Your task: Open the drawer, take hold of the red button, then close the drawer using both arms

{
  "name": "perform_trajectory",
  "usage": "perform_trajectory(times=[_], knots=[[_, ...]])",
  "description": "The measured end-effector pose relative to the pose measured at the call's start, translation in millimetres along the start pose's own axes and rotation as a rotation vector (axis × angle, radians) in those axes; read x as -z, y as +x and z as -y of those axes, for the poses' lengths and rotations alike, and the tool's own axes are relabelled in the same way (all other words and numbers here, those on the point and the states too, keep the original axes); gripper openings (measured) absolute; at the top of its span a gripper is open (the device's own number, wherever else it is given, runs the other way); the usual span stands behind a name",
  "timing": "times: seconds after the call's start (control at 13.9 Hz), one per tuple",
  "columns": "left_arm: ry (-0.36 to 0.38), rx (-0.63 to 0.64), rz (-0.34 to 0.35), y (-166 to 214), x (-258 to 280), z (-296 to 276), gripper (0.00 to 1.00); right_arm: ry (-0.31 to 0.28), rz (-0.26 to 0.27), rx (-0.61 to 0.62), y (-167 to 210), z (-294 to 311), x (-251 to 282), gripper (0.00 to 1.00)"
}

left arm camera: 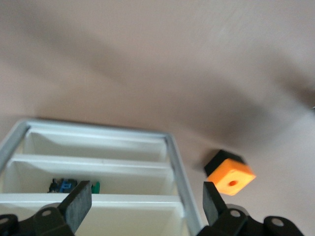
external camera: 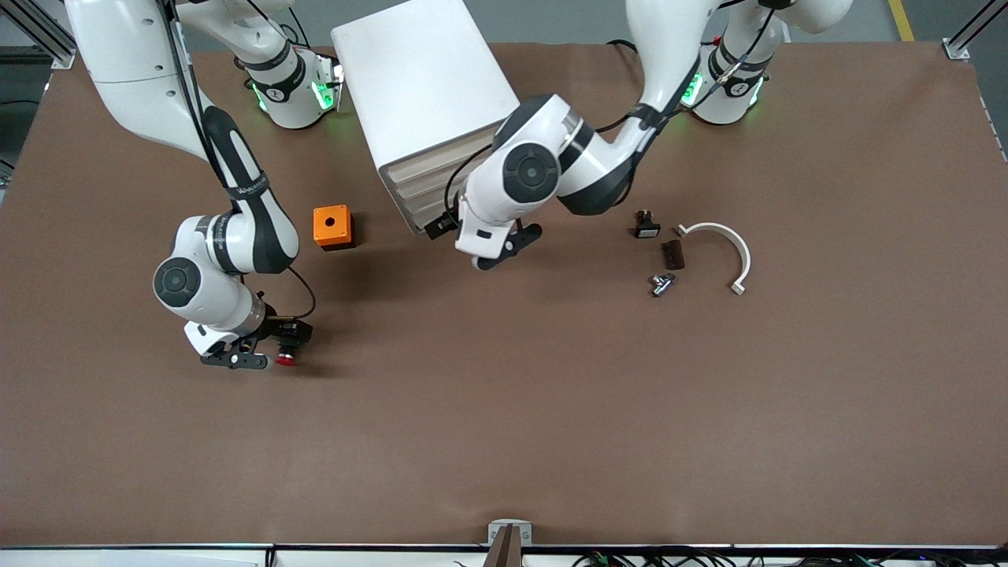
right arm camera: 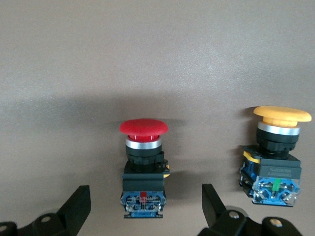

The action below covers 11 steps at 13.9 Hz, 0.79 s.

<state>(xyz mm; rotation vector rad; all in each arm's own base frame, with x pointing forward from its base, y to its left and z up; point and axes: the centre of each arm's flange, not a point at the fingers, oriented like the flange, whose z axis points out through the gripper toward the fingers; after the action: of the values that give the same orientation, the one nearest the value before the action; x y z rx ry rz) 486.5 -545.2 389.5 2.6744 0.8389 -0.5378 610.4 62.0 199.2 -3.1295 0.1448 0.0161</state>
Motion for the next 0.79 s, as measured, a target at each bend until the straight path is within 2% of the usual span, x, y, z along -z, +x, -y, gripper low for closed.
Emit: perform_trajectory(times=[0.14, 0.29, 0.58, 0.79], knots=[[-0.063, 0.002, -0.035, 13.1, 59.2, 2.5, 1.0, -0.002, -0.01, 0.007, 2.6, -1.6, 5.1, 1.0], [-0.09, -0.026, -0.076, 17.8, 126.0, 15.6, 1.0, -0.002, -0.008, 0.019, 7.9, -7.2, 20.2, 1.0], [-0.08, -0.113, -0.198, 16.4, 257.9, 70.1, 1.0, -0.005, 0.074, 0.032, 16.7, -24.4, 75.0, 1.0], [-0.082, -0.182, -0.246, 33.7, 335.9, 121.7, 1.0, -0.018, 0.137, 0.06, 21.9, -39.5, 125.0, 1.0]])
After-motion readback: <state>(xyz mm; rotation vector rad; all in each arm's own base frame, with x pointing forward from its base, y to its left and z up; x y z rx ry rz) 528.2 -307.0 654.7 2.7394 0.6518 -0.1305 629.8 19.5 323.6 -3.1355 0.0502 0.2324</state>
